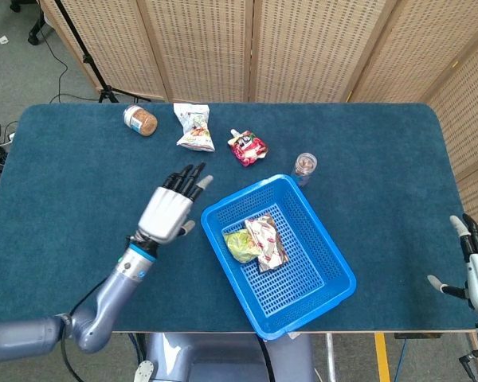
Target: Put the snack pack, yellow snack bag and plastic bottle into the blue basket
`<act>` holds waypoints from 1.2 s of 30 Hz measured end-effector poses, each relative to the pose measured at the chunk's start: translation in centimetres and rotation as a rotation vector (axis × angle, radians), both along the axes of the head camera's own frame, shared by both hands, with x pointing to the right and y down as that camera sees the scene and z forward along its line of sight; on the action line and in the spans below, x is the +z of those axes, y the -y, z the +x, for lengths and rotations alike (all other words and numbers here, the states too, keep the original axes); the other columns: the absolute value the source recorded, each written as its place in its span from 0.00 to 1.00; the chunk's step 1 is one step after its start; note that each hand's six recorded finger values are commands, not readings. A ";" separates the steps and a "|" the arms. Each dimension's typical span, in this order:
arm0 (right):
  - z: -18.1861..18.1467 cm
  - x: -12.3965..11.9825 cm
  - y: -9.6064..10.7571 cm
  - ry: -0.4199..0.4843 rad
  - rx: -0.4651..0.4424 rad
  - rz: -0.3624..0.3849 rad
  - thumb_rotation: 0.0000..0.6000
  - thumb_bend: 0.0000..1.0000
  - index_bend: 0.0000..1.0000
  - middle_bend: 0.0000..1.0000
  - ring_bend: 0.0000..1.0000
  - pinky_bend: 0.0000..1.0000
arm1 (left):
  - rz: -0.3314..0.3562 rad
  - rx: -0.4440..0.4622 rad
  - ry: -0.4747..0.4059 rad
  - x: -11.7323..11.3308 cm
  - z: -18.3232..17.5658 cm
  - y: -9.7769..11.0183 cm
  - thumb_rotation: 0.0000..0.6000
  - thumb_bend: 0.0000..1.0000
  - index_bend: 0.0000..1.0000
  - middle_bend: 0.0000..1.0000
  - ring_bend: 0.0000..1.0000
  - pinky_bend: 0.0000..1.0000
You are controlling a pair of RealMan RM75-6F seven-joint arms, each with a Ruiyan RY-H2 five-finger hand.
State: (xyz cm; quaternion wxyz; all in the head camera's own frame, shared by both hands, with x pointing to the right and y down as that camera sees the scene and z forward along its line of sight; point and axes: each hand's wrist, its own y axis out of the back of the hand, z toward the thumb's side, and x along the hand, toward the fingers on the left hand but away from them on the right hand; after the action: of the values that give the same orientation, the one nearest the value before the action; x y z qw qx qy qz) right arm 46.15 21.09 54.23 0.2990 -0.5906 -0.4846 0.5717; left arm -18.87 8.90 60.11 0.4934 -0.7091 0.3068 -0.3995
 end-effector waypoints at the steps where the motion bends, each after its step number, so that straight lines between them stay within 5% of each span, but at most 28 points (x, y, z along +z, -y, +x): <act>1: -0.1 0.1 0.0 -0.003 -0.002 -0.002 1.00 0.10 0.00 0.00 0.00 0.02 | 0.002 -0.028 0.007 -0.3 -2.0 0.0 1.00 0.15 0.11 0.00 0.05 0.21; 10: -0.9 1.0 0.0 -0.037 -0.028 -0.025 1.00 0.10 0.00 0.00 0.00 0.02 | -0.068 -0.182 0.094 -1.6 -14.2 -3.5 1.00 0.15 0.11 0.00 0.05 0.21; 19: -1.5 2.1 0.0 -0.065 -0.047 -0.049 1.00 0.10 0.00 0.00 0.00 0.02 | -0.122 -0.333 0.130 -0.4 -21.1 -8.1 1.00 0.16 0.11 0.00 0.05 0.21; 36: -2.2 3.5 0.2 -0.121 -0.077 -0.064 1.00 0.10 0.00 0.00 0.00 0.02 | -0.064 -0.360 0.103 0.7 -23.4 -10.9 1.00 0.16 0.11 0.00 0.05 0.21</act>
State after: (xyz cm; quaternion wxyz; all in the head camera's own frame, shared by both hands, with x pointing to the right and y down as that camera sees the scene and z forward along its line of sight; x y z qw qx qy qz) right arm 43.99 20.94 57.71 0.3304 -0.5824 -0.4242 0.6096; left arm -42.25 19.85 60.80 0.4062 -0.6367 0.3904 -0.5266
